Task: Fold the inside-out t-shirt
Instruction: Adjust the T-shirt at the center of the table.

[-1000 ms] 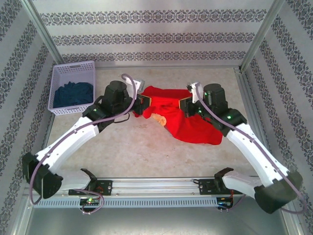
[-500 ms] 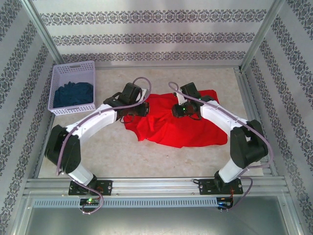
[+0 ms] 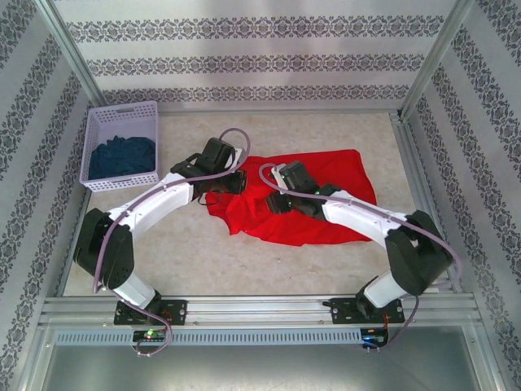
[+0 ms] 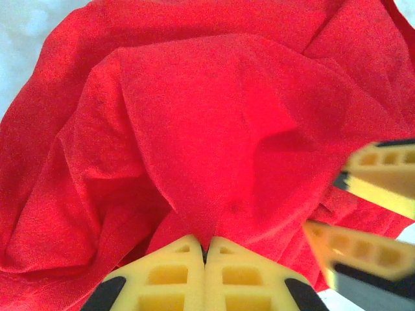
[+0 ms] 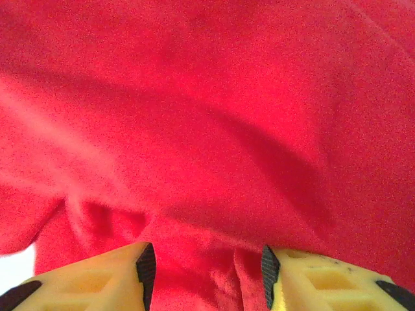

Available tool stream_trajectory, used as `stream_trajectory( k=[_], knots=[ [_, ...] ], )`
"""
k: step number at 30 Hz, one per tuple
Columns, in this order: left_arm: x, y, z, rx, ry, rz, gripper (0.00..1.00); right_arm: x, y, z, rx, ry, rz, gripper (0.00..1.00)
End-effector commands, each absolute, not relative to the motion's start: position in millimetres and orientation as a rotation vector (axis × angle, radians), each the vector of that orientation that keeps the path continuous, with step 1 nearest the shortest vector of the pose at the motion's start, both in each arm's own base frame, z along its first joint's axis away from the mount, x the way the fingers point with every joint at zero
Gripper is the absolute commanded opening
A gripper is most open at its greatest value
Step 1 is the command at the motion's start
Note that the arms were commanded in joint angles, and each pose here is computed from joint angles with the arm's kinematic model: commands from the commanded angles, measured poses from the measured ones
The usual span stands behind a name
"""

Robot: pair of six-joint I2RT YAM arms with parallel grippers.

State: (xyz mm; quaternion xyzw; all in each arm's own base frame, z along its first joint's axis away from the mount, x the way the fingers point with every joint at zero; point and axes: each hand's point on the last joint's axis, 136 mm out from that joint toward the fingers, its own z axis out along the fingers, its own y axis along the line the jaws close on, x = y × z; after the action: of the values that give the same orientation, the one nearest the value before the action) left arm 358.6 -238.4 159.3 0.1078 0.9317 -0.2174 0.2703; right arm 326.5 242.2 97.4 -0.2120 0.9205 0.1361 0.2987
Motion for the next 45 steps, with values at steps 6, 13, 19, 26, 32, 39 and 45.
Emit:
stream_trajectory(
  k=[6,13,19,26,32,39,45],
  knots=[
    [358,-227,173,0.244,2.481,-0.558,0.00,362,244,68,-0.484,2.428,0.269,0.38],
    [364,-214,162,0.195,2.495,-0.506,0.00,356,247,101,-0.476,2.368,0.492,0.00],
    [391,-203,154,0.148,2.487,-0.423,0.00,309,259,141,-0.520,2.327,0.924,0.00],
    [432,-190,139,0.130,2.484,-0.235,0.27,295,258,177,-0.537,2.222,1.171,0.00],
    [376,-180,174,0.134,2.322,-0.353,0.64,304,251,185,-0.456,2.193,1.268,0.00],
    [321,-229,150,0.165,2.414,-0.707,0.69,313,247,184,-0.432,2.202,1.259,0.00],
    [358,-261,131,0.104,2.420,-0.791,0.68,313,245,185,-0.438,2.192,1.242,0.00]
  ],
)
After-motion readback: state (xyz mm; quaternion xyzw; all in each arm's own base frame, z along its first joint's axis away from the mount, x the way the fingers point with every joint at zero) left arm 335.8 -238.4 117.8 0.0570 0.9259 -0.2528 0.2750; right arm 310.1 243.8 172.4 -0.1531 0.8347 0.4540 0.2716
